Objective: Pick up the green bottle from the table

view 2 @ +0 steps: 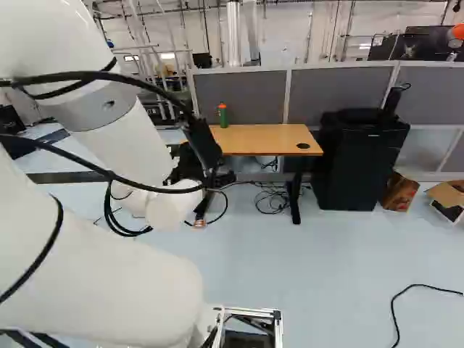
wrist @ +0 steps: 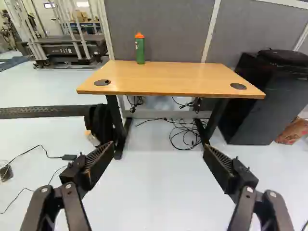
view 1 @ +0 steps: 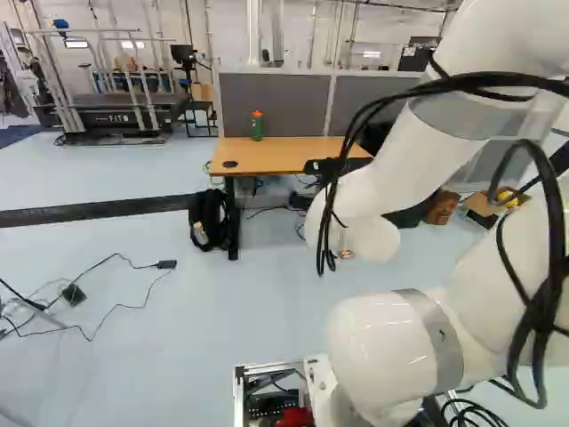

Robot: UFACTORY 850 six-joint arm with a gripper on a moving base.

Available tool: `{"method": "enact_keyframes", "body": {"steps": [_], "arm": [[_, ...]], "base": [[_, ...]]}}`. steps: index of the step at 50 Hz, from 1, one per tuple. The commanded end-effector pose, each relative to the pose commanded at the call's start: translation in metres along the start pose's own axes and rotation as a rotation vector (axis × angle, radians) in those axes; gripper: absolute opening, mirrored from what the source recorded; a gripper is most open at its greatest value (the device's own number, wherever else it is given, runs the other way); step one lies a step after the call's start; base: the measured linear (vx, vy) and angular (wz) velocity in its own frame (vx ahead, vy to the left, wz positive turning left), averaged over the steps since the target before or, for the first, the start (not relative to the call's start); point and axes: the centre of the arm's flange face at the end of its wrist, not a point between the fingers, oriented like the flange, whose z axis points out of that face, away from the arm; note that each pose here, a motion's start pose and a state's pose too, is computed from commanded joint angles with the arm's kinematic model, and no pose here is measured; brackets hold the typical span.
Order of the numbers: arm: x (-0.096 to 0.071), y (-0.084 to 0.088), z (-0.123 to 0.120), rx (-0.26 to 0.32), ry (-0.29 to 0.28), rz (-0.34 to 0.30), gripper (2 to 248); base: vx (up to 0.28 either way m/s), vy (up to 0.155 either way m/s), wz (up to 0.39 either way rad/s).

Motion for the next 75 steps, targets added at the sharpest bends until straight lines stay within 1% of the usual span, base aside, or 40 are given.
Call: {"method": "enact_keyframes", "body": {"steps": [75], "arm": [[0.0,0.0,0.0,0.0,0.0,0.0,247]], "base": [[0.0,0.0,0.0]]}}
